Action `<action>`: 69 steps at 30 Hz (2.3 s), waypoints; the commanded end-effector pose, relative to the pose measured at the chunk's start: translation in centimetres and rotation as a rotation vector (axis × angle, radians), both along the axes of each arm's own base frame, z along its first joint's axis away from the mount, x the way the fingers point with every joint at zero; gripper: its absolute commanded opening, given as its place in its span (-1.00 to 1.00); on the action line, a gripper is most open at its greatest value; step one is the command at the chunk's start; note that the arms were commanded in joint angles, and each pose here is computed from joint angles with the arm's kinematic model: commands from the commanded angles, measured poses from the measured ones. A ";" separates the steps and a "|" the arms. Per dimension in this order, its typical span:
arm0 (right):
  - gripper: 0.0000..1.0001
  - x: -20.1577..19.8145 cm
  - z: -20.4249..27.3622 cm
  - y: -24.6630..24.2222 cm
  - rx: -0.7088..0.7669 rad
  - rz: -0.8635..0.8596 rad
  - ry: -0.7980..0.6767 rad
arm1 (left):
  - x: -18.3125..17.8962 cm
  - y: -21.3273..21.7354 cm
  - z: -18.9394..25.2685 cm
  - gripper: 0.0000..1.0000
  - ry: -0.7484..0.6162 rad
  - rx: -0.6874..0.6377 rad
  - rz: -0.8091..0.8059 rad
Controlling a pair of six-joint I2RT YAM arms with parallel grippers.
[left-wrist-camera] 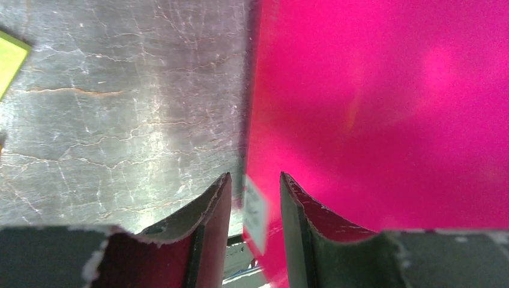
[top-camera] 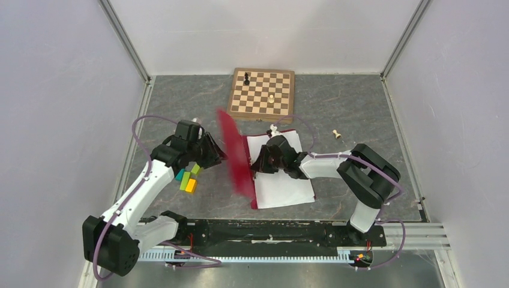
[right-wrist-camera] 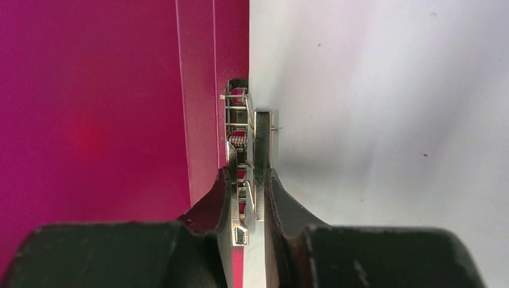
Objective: Put the files into the folder
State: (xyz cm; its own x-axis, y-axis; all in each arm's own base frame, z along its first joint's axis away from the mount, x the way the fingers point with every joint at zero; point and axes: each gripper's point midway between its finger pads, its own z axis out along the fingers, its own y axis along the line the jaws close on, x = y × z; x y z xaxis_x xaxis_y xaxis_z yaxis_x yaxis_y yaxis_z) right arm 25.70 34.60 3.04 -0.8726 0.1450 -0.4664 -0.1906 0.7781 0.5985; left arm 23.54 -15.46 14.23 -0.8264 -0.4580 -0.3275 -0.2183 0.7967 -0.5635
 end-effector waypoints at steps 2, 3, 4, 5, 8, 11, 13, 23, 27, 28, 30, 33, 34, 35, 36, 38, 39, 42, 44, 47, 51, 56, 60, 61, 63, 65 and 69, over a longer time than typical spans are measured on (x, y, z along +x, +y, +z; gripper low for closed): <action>-0.64 -1.4 1.6 3.5 0.111 0.029 0.057 | 0.4 -1.2 1.7 -0.15 -0.057 -0.018 -0.057; -0.57 -1.4 1.8 3.5 0.110 0.032 0.052 | 0.3 -1.2 1.8 -0.15 -0.060 -0.017 -0.062; -0.51 -1.3 2.0 3.4 0.109 0.032 0.045 | 0.4 -1.3 1.8 -0.15 -0.063 -0.015 -0.064; -0.44 -1.3 2.3 3.3 0.104 0.035 0.035 | 0.4 -1.4 1.9 -0.15 -0.066 -0.014 -0.069; -0.30 -1.2 3.1 2.9 0.095 0.040 0.007 | 0.5 -2.0 2.2 -0.15 -0.072 -0.015 -0.084; -0.22 -1.3 3.9 2.5 0.090 0.046 -0.016 | 0.4 -2.7 2.3 -0.15 -0.072 -0.012 -0.099; -0.16 -1.4 4.3 2.0 0.078 0.045 -0.035 | 0.4 -3.1 2.5 -0.15 -0.078 -0.011 -0.105; 0.02 -1.0 7.0 -2.0 0.002 0.007 -0.145 | 0.2 -5.8 1.9 -0.15 -0.070 0.001 -0.144; 0.09 -0.6 7.5 -4.1 -0.044 -0.033 -0.188 | 0.3 -7.0 1.9 -0.15 -0.069 -0.001 -0.162; 0.12 -0.3 7.8 -4.9 -0.054 -0.048 -0.202 | 0.5 -7.3 1.8 -0.16 -0.068 0.003 -0.166; 0.19 -0.1 8.1 -6.9 -0.096 -0.077 -0.221 | 0.5 -8.1 1.6 -0.15 -0.064 0.004 -0.182; 0.34 0.6 8.9 -10.1 -0.159 -0.136 -0.258 | 0.8 -9.4 0.9 -0.15 -0.051 0.010 -0.207; 0.38 0.8 9.3 -11.2 -0.174 -0.157 -0.273 | 0.9 -9.9 0.5 -0.15 -0.047 0.011 -0.217; 0.44 0.9 9.6 -12.3 -0.186 -0.179 -0.281 | 1.0 -10.3 0.0 -0.15 -0.038 0.016 -0.223; 0.49 1.0 9.7 -13.4 -0.201 -0.197 -0.289 | 1.1 -10.7 -0.4 -0.15 -0.033 0.020 -0.232; 0.56 1.3 9.9 -15.4 -0.212 -0.238 -0.294 | 1.2 -11.6 -1.3 -0.15 -0.016 0.030 -0.250; 0.58 1.3 10.0 -16.1 -0.215 -0.248 -0.296 | 1.3 -12.0 -1.7 -0.15 -0.010 0.034 -0.256; 0.60 1.4 10.3 -17.6 -0.242 -0.272 -0.313 | 1.5 -12.9 -3.2 -0.15 0.014 0.041 -0.277; 0.62 1.3 10.0 -17.8 -0.263 -0.257 -0.315 | 1.4 -13.3 -4.3 -0.15 0.032 0.054 -0.294; 0.62 1.0 8.5 -17.7 -0.295 -0.217 -0.288 | 1.0 -13.7 -6.2 -0.15 0.069 0.081 -0.320; 0.61 0.1 5.7 -17.3 -0.305 -0.164 -0.241 | 0.7 -12.4 -9.3 -0.15 0.114 0.171 -0.327; 0.61 -0.7 3.4 -18.3 -0.354 -0.168 -0.206 | 0.7 -10.7 -11.7 -0.15 0.150 0.258 -0.340; 0.62 -0.9 2.9 -19.4 -0.389 -0.197 -0.208 | 0.9 -10.4 -12.1 -0.15 0.159 0.279 -0.361; 0.62 -1.0 2.8 -19.5 -0.392 -0.198 -0.209 | 0.9 -10.4 -12.1 -0.15 0.161 0.283 -0.369; 0.62 -1.1 2.6 -19.5 -0.389 -0.195 -0.202 | 1.0 -10.4 -12.0 -0.15 0.161 0.292 -0.376; 0.63 -1.1 2.5 -19.2 -0.385 -0.184 -0.198 | 1.1 -10.4 -11.6 -0.15 0.150 0.288 -0.379; 0.68 -0.6 3.1 -18.9 -0.382 -0.177 -0.213 | 1.5 -10.7 -9.6 -0.13 0.110 0.274 -0.387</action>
State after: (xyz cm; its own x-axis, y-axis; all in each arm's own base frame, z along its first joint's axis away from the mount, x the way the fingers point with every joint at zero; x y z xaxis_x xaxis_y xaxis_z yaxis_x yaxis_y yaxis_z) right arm 23.82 15.11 4.86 -0.7680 0.0676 -0.6369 -0.0978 0.9704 0.2209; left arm 23.75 -26.47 2.69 -0.9718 -0.0619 -0.2274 0.0179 0.9427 -0.3330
